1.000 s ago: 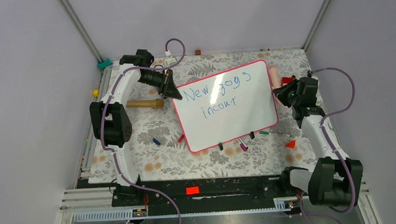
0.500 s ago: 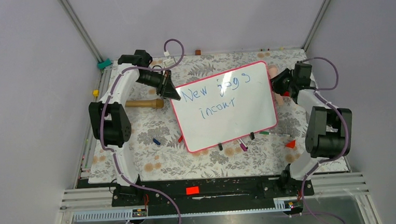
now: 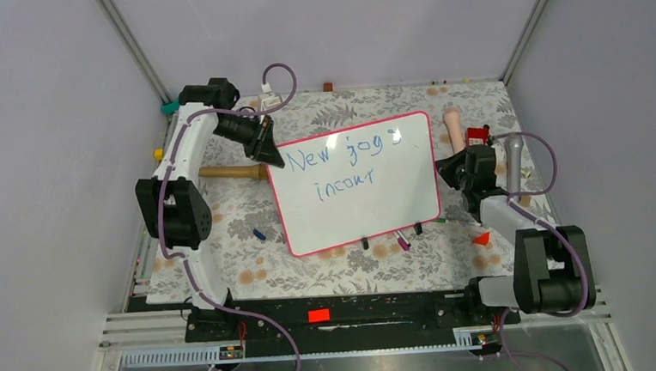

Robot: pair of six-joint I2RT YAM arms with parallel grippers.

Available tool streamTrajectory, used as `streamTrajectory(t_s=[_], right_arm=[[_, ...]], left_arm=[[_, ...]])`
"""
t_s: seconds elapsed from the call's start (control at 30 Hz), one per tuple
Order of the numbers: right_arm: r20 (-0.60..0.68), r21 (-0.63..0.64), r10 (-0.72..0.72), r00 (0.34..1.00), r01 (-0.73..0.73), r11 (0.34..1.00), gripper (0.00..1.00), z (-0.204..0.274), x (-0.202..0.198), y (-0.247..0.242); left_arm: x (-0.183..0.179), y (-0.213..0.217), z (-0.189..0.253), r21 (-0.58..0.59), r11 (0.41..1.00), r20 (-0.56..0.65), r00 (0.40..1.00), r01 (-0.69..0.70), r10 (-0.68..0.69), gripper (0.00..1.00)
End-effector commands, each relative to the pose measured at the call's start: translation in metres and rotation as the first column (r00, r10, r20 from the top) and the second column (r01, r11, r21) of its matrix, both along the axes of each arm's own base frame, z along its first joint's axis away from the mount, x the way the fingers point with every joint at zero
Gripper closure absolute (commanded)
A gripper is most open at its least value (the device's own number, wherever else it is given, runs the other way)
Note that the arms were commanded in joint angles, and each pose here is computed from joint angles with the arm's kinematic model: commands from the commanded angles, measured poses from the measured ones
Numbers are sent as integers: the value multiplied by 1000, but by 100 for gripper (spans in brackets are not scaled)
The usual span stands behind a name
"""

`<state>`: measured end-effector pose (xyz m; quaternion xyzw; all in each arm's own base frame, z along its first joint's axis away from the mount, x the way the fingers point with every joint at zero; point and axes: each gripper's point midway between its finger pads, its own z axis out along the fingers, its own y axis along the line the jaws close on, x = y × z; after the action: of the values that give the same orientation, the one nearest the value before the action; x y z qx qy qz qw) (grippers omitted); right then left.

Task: Write a sentence on the whiteboard

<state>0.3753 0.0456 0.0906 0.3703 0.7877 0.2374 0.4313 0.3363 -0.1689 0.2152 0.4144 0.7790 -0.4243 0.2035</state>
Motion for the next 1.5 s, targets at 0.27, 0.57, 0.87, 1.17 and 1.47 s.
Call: streamTrajectory(t_s=[0.27, 0.57, 0.87, 1.17, 1.47], right_arm=[[-110, -359, 80, 991, -115, 926, 100, 61, -46, -16], [-27, -427, 384, 923, -358, 830, 100, 128, -68, 23], [-99, -498, 618, 780, -576, 648, 100, 104, -90, 89], [-74, -525, 665, 743, -596, 608, 100, 111, -86, 103], [-68, -567, 638, 767, -555, 608, 100, 114, -82, 99]], left_arm=[[27, -21, -12, 48, 988, 344, 926, 145, -152, 100], [28, -29, -14, 43, 989, 314, 938, 140, -147, 100], [29, -27, -15, 60, 990, 309, 940, 129, -142, 100], [31, -27, -20, 60, 990, 293, 946, 126, -138, 100], [33, -31, -20, 40, 994, 254, 961, 106, -113, 100]])
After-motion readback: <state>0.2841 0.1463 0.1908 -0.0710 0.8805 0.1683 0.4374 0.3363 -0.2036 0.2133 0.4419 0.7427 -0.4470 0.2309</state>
